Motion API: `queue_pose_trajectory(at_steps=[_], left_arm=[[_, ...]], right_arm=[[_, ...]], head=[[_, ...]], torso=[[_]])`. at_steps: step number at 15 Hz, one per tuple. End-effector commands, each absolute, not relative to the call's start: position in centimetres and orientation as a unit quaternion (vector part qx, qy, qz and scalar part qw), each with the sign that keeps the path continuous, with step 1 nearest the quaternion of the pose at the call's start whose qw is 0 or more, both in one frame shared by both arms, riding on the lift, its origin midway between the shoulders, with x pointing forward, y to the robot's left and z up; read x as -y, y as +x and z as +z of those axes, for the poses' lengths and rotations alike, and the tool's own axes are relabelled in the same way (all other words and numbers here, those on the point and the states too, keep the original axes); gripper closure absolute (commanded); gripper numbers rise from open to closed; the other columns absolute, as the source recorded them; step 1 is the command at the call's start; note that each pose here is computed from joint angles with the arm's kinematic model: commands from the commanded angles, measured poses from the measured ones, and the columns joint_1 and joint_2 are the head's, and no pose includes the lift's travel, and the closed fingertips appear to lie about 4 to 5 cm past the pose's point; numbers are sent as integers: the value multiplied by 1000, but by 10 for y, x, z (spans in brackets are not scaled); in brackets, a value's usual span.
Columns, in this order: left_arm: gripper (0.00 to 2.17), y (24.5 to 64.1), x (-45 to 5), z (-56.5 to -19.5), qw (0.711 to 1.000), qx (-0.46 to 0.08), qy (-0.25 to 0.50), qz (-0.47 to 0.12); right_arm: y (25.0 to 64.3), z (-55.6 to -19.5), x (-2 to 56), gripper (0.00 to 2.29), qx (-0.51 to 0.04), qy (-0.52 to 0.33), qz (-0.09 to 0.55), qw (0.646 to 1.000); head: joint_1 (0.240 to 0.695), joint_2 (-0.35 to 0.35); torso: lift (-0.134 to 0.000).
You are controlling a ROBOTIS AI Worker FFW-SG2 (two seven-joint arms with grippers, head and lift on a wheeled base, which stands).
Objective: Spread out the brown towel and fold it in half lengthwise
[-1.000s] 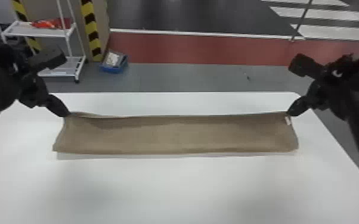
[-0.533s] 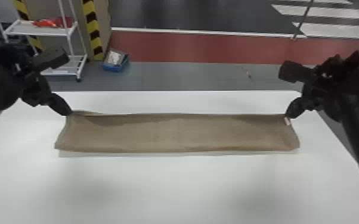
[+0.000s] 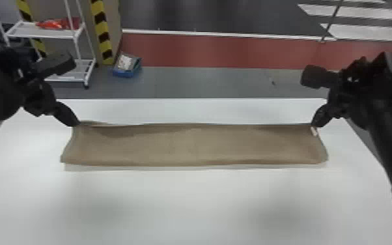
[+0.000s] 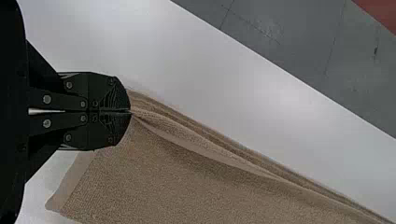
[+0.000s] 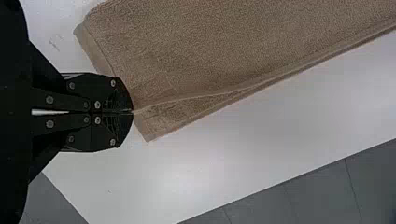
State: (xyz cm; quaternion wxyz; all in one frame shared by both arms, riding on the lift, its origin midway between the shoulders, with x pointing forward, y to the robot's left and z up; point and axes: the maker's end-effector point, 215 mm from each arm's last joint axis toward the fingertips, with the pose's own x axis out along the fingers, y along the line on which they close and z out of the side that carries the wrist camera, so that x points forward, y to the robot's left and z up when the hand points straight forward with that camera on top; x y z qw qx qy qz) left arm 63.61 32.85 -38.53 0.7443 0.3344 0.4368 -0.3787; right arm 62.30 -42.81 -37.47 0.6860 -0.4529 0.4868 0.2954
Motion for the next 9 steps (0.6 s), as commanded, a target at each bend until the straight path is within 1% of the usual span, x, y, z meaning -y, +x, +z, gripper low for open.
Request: queue_pose_trajectory(at_steps=[1,2,3,5,7,9], left_arm=[[670,638,-326,-379,766,-412,317,-378],[157,640,-327,-375,777,-401,315,-369],[-2,642,-331,-370,786,-390,319,-358],[2,643,-337,-361,798,-379,312,-351],[19,639,-347,-359,804,-375,307,-345],[46,637,-353,-357,811,-369,303,-338]], right_arm=[[617,-380,431,343,-512,-408,264,708],[616,-380,432,-1,-515,-405,260,709],[614,-381,433,-2,-520,-390,252,717],[618,-378,443,9,-515,-374,224,738],[624,-373,457,29,-511,-377,186,750],[628,-370,465,29,-508,-376,164,758]], head=[[692,-86],[692,-86],[692,-88],[687,-89],[682,-91],[676,-94]], torso=[[-125],[-125],[-125],[-125],[-125],[-125]])
